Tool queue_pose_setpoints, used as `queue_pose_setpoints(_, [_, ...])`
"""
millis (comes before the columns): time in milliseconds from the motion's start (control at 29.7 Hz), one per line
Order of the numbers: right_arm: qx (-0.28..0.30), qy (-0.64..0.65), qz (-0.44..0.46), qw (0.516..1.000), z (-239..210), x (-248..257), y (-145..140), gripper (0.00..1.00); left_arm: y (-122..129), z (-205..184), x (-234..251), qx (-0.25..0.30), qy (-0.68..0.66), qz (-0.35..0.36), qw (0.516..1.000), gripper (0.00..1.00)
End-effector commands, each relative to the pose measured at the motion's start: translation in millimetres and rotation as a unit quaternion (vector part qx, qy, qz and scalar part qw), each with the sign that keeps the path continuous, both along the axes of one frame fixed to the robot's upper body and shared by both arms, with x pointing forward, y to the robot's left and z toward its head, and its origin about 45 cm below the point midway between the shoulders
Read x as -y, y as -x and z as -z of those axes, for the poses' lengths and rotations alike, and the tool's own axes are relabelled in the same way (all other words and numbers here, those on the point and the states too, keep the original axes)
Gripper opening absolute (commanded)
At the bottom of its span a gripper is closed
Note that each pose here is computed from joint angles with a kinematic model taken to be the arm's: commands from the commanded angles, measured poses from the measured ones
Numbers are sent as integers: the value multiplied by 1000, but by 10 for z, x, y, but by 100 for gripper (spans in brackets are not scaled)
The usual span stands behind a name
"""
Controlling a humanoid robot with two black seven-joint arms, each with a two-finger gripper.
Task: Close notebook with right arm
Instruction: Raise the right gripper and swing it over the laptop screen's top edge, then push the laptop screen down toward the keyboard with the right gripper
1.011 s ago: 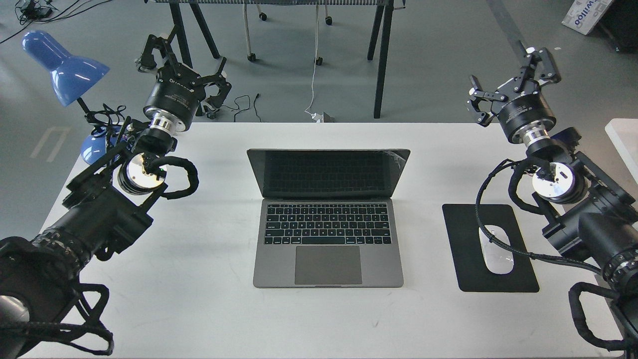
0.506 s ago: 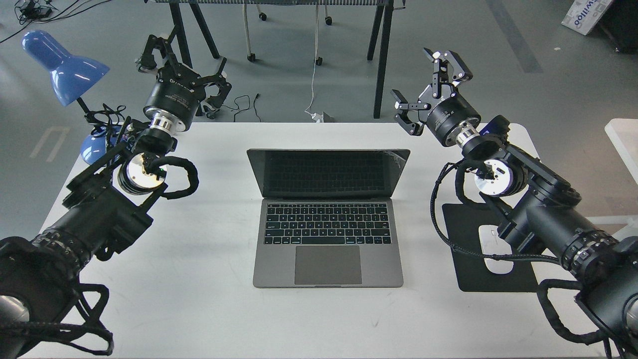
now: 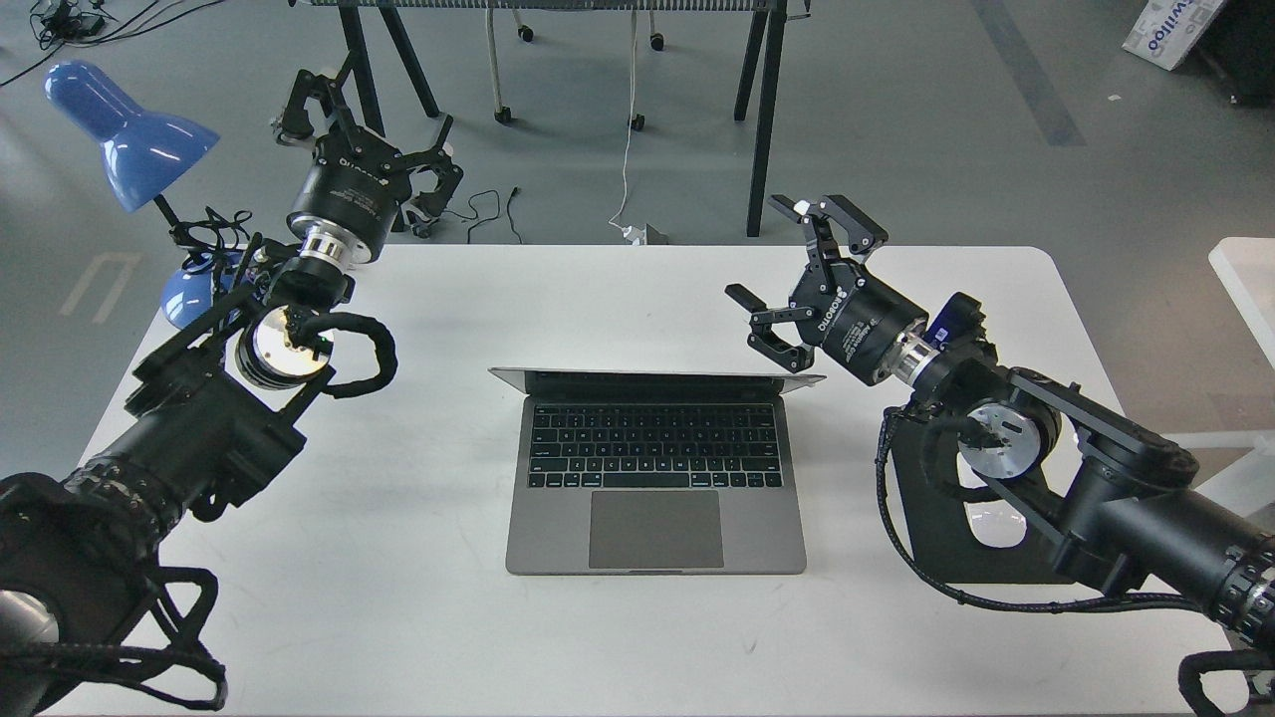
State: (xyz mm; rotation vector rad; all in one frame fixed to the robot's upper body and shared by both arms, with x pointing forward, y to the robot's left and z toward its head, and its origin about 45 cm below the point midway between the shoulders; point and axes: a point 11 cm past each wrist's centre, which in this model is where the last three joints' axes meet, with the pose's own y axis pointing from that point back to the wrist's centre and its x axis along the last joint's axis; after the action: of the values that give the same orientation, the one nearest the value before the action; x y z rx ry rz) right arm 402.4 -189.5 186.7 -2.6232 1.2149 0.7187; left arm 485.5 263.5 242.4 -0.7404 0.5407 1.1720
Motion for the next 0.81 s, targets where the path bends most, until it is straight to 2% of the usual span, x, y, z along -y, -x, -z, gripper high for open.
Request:
queue_pose_setpoints(0, [-16,16,-12,1000,146,31,154,100,-1,-1,-1,0,0,0,1000,100])
queue_pose_setpoints(236, [-49,68,-58,995,513,-43,436,100,-1,-1,-1,0,0,0,1000,100])
queue_pose_setpoints(472, [-46,153,-98,982,868,-66,715,100,-1,-1,-1,0,0,0,1000,100])
queue_pose_setpoints(775, [-49,193,-117,973,1085,-53,888,100,-1,-1,-1,0,0,0,1000,100])
